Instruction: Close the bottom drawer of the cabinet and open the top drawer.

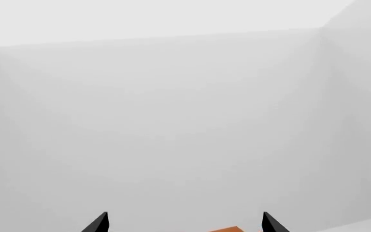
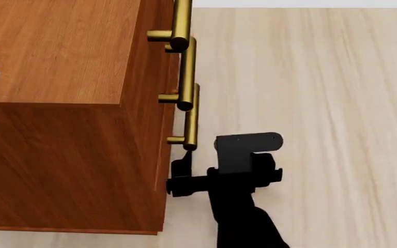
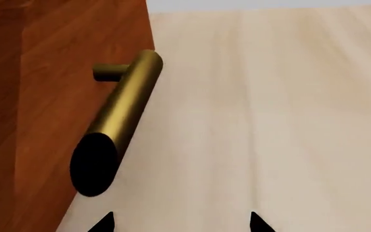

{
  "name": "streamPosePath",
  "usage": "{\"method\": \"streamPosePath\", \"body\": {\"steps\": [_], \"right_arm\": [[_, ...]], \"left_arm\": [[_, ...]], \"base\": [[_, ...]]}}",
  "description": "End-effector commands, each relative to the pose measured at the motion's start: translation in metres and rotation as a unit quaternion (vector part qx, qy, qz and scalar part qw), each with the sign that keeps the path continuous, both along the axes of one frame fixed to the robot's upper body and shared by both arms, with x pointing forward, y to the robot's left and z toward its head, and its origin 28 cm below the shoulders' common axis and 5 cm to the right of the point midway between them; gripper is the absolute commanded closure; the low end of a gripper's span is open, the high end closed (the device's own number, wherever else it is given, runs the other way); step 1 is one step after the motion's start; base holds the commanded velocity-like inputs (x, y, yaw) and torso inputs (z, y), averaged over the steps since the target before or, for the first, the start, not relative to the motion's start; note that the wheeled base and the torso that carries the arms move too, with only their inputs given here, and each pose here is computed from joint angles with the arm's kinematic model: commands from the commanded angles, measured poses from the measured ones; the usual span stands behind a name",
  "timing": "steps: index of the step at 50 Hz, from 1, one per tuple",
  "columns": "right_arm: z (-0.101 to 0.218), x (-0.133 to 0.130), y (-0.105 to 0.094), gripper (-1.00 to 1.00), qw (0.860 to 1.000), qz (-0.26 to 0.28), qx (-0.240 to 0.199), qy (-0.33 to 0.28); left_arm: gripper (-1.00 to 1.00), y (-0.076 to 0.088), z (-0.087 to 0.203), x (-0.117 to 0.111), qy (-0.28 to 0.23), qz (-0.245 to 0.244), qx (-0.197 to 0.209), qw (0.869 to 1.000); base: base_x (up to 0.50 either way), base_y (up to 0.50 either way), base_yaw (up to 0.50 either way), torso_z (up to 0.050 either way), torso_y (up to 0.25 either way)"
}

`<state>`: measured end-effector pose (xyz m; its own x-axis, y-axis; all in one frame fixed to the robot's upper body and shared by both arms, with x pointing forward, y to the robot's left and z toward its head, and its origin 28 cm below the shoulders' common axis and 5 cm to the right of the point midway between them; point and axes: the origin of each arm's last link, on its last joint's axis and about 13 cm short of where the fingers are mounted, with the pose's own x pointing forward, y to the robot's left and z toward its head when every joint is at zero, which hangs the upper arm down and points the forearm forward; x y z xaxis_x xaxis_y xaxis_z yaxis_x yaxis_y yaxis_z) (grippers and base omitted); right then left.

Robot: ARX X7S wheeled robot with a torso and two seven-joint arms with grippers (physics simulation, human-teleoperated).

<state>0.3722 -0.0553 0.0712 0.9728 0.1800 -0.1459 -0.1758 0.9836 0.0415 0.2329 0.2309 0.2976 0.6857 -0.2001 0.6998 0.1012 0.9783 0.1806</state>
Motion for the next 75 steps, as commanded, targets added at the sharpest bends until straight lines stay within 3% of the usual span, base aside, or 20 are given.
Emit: {"method": "streamPosePath", "body": {"steps": [1, 10, 21, 47, 52, 53, 54, 60, 66, 70, 75], "right_arm": [[-0.004, -0.001, 0.022, -1.0, 0.999, 0.039, 0.021, 0.017], [-0.008, -0.005, 0.037, -1.0, 0.997, 0.065, 0.024, 0.023], [-0.007, -0.01, 0.041, -1.0, 0.997, 0.078, 0.02, 0.021], [0.017, -0.086, -0.004, -1.0, 0.999, 0.023, 0.019, -0.024], [0.026, -0.097, -0.014, -1.0, 0.998, -0.005, 0.048, -0.031], [0.028, -0.099, -0.017, -1.0, 0.999, -0.016, 0.035, -0.038], [0.031, -0.101, -0.018, -1.0, 0.997, -0.014, 0.073, -0.033], [0.039, -0.104, -0.026, -1.0, 0.995, -0.036, 0.081, -0.046], [0.048, -0.107, -0.03, -1.0, 0.99, -0.044, 0.124, -0.055], [0.056, -0.11, -0.032, -1.0, 0.98, -0.044, 0.182, -0.06], [0.061, -0.114, -0.033, -1.0, 0.976, -0.048, 0.2, -0.072]], "left_arm": [[-1.0, 0.001, 0.0, -0.001, -0.001, 0.001, 0.0, 1.0], [-1.0, 0.002, 0.0, -0.001, -0.003, 0.002, 0.0, 1.0], [-1.0, 0.002, 0.002, -0.003, -0.004, 0.003, -0.001, 1.0], [-1.0, -0.006, 0.005, -0.004, -0.009, -0.011, 0.0, 1.0], [-1.0, -0.007, 0.005, -0.005, -0.01, -0.014, -0.001, 1.0], [-1.0, -0.007, 0.005, -0.005, -0.01, -0.014, -0.001, 1.0], [-1.0, -0.007, 0.005, -0.005, -0.01, -0.015, -0.002, 1.0], [-1.0, -0.007, 0.004, -0.006, -0.01, -0.015, -0.002, 1.0], [-1.0, -0.007, 0.004, -0.005, -0.01, -0.014, -0.002, 1.0], [-1.0, -0.007, 0.004, -0.005, -0.011, -0.015, -0.002, 1.0], [-1.0, -0.008, 0.005, -0.005, -0.011, -0.016, -0.002, 1.0]], "base": [[0.0, 0.0, 0.0, 0.0, 0.0], [0.01, 0.0, 0.01, 0.0, -0.002], [0.01, 0.01, 0.01, 0.0, -0.002], [0.0, 0.0, 0.0, 0.0, 0.0], [0.0, 0.0, 0.0, 0.0, 0.0], [0.0, 0.0, 0.0, 0.0, 0.0], [0.0, 0.0, 0.0, 0.0, 0.0], [0.0, 0.0, 0.0, 0.0, 0.0], [0.0, 0.0, 0.0, 0.0, 0.0], [0.0, 0.0, 0.0, 0.0, 0.0], [0.0, 0.0, 0.0, 0.0, 0.0]]}}
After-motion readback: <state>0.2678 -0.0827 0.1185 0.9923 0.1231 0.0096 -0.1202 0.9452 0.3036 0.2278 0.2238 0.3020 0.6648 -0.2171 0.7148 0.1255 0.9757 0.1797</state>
